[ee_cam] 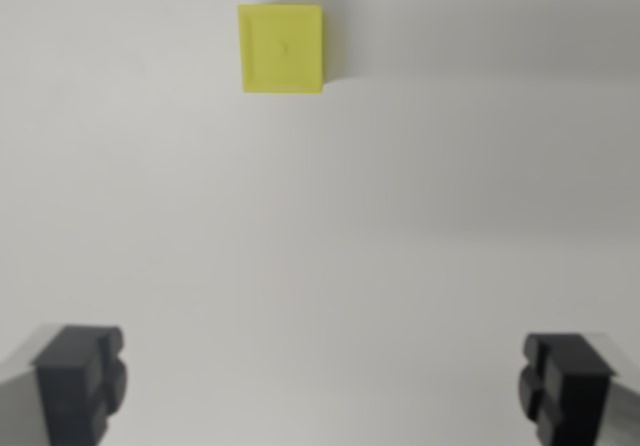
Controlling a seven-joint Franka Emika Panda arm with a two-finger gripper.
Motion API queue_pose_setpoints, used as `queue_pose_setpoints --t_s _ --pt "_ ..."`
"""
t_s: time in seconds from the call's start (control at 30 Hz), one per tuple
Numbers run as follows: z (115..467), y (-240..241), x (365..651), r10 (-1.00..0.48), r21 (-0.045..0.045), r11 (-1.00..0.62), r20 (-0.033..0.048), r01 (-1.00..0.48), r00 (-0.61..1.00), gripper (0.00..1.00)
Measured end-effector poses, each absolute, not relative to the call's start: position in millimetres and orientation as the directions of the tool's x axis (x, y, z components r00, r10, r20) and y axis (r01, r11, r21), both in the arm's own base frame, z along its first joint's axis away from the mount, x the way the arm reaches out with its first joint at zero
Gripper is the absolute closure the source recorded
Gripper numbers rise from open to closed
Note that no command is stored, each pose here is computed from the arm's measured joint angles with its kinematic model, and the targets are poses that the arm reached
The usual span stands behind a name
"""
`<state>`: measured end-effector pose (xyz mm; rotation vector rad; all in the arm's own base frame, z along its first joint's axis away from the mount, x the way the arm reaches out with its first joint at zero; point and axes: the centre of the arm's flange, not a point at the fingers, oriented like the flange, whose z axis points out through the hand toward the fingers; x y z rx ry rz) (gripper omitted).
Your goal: Pick yellow cube
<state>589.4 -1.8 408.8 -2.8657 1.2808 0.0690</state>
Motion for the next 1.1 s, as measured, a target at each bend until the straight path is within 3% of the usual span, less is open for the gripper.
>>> queue_pose_setpoints --t_s 0.27,1.1 --pt "405 0 591 -0.745 0.0156 -0.666 -0.0392 -0.746 0.665 0.00" --pt "343 10 602 -0.750 0.0116 -0.661 -0.0295 -0.750 0.661 0.00"
